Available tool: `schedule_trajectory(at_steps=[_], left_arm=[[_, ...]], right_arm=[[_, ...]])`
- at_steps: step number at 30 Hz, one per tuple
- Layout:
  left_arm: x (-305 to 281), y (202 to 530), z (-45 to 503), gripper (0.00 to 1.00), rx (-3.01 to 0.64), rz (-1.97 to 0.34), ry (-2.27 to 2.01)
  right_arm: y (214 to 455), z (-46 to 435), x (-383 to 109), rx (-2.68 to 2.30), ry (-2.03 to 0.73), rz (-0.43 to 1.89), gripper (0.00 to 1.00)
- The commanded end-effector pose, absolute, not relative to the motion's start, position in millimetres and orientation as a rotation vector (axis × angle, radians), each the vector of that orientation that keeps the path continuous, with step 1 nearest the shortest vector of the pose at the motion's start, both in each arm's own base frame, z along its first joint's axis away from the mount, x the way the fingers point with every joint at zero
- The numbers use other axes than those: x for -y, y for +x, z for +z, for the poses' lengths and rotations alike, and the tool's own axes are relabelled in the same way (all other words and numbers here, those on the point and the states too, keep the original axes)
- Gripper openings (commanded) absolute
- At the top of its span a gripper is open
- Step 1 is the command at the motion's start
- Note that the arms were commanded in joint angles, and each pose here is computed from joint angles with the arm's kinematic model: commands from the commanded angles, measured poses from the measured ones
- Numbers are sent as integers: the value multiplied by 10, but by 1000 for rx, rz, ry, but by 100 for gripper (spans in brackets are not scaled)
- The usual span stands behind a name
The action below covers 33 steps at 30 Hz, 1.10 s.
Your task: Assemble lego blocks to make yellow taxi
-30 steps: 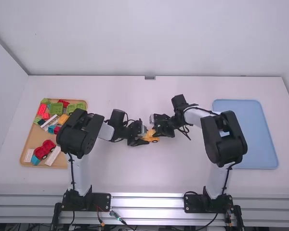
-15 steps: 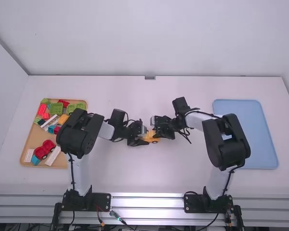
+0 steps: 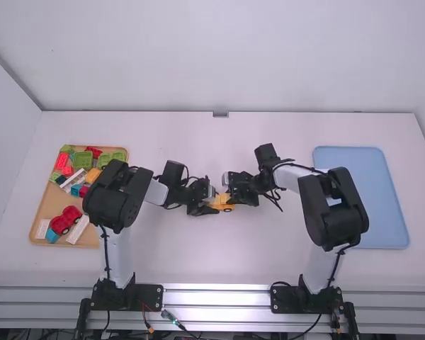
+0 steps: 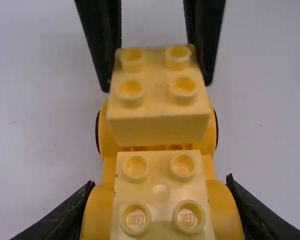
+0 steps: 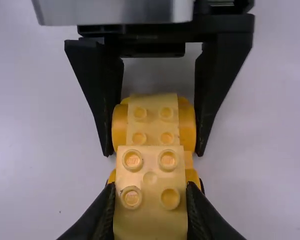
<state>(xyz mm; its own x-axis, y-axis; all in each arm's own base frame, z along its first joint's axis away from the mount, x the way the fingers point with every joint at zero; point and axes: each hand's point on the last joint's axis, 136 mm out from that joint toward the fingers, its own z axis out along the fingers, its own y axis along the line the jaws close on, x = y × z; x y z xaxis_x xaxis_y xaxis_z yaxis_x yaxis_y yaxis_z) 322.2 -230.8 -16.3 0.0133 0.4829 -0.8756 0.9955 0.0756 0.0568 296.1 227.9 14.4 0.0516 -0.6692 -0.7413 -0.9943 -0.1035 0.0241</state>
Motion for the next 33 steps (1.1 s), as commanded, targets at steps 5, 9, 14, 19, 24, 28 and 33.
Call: schedule_trajectory(at_steps=[5,9,14,19,24,28,33], left_arm=[[2278,3247,-206,44,-1588,-824,1520],[2280,3261,-197,44,-1598,-831,1514],[2282,3264,-195,44,-1601,-834,1516],[2300,3252,-196,43,-1597,-836,1521],[2304,3235,-203,43,-1601,-842,1524],[2279,3211,-225,41,-1603,-843,1536],[2300,3161,-230,42,-1575,-847,1566]], right_arm=[[2902,149,-2321,-1641,-1844,814,0],[2932,79,-2292,-1676,-1788,800,0],[2881,80,-2289,-1639,-1803,818,0],[2909,68,-2228,-1671,-1801,794,0],[2958,101,-2224,-1627,-1796,785,0],[2980,108,-2222,-1620,-1792,777,0],[2983,105,-2205,-1628,-1788,778,0]])
